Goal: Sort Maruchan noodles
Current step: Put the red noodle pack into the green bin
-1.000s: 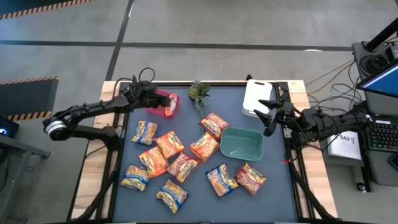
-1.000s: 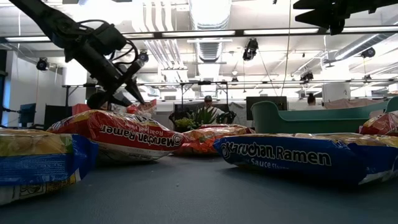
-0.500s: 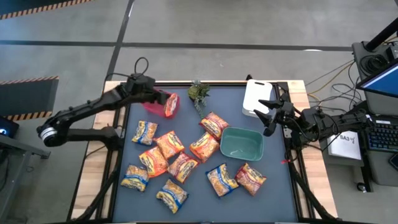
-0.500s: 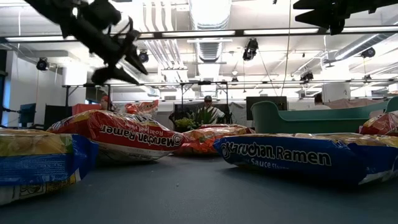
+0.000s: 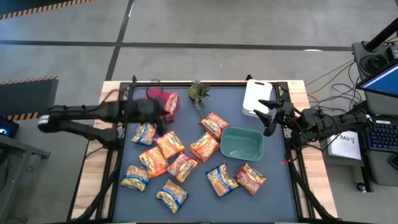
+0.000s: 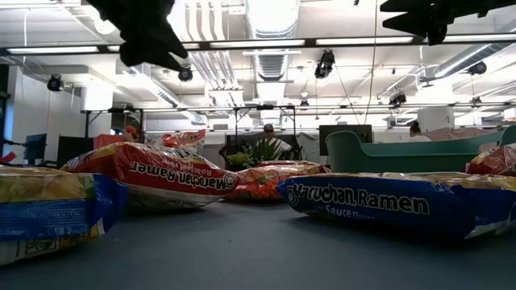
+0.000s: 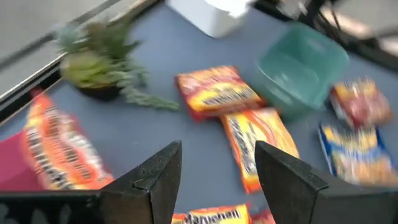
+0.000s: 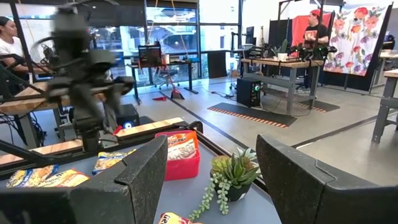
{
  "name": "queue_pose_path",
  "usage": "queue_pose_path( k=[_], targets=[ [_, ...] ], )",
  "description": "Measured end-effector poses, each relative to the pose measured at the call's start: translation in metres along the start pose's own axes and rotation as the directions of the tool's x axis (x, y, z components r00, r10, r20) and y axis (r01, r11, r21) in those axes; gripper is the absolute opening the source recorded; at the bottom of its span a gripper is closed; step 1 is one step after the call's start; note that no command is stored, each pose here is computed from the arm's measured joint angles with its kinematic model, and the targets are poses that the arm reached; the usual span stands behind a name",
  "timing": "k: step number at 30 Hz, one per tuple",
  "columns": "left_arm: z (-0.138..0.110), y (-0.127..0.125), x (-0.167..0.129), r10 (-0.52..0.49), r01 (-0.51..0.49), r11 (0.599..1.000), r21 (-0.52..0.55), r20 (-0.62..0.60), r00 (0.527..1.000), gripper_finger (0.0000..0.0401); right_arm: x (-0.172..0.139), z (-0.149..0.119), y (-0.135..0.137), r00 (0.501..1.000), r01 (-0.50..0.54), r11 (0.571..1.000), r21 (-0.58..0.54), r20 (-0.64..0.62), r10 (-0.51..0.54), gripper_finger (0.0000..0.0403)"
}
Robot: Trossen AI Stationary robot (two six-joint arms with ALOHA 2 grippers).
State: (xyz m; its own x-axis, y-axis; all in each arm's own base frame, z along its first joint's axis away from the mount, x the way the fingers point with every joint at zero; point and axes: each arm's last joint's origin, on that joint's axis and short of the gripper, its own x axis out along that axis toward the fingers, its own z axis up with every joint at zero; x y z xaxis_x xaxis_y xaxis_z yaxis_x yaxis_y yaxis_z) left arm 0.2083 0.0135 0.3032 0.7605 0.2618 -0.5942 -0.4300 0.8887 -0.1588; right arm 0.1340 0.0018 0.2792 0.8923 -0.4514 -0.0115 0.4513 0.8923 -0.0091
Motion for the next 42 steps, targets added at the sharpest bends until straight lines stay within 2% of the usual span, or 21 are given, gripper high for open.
queue_pose_path(
  k=[3, 6, 13, 19, 24, 28, 35, 38, 42],
  targets=[
    [-0.012, -0.027, 0.001, -0.025, 0.027, 0.99, 0.14, -0.017, 1.0, 0.0184, 0.0, 0.0, 0.0, 1.0, -0.002, 1.0, 0.001, 0.002, 0.002, 0.0233],
    [-0.024, -0.049, 0.0, -0.017, 0.019, 0.973, 0.232, -0.008, 1.0, 0.0184, 0.0, 0.0, 0.0, 1.0, -0.002, 1.0, 0.002, 0.002, 0.002, 0.0233],
    [-0.041, -0.079, 0.011, 0.056, -0.069, 0.943, 0.326, 0.051, 0.997, 0.0184, 0.0, 0.0, 0.0, 1.0, -0.002, 1.0, 0.001, 0.001, 0.002, 0.0233],
    [-0.048, -0.092, 0.039, 0.079, -0.09, 0.917, 0.389, 0.046, 0.996, 0.0184, 0.0, 0.0, 0.0, 1.0, -0.003, 1.0, 0.013, -0.001, 0.003, 0.0233],
    [-0.05, -0.103, 0.061, 0.065, -0.092, 0.879, 0.469, 0.073, 0.995, 0.0184, 0.0, 0.0, 0.0, 1.0, -0.003, 0.996, 0.088, 0.0, 0.003, 0.0233],
    [-0.052, -0.108, 0.072, 0.073, -0.111, 0.852, 0.511, 0.093, 0.993, 0.0184, 0.001, 0.003, 0.001, 1.0, -0.008, 0.981, 0.195, 0.031, 0.002, 0.0233],
    [-0.048, -0.105, 0.07, 0.15, -0.216, 0.782, 0.584, 0.161, 0.976, 0.0173, 0.013, 0.008, 0.01, 1.0, -0.026, 0.957, 0.289, -0.002, 0.028, 0.0218],
    [-0.04, -0.1, 0.062, 0.149, -0.235, 0.762, 0.604, 0.19, 0.97, 0.0161, 0.022, 0.017, 0.017, 0.999, -0.043, 0.958, 0.284, -0.012, 0.048, 0.0195],
    [-0.03, -0.091, 0.054, 0.158, -0.261, 0.757, 0.599, 0.22, 0.963, 0.0134, 0.037, 0.03, 0.027, 0.998, -0.044, 0.966, 0.255, -0.031, 0.054, 0.0152]
  ],
)
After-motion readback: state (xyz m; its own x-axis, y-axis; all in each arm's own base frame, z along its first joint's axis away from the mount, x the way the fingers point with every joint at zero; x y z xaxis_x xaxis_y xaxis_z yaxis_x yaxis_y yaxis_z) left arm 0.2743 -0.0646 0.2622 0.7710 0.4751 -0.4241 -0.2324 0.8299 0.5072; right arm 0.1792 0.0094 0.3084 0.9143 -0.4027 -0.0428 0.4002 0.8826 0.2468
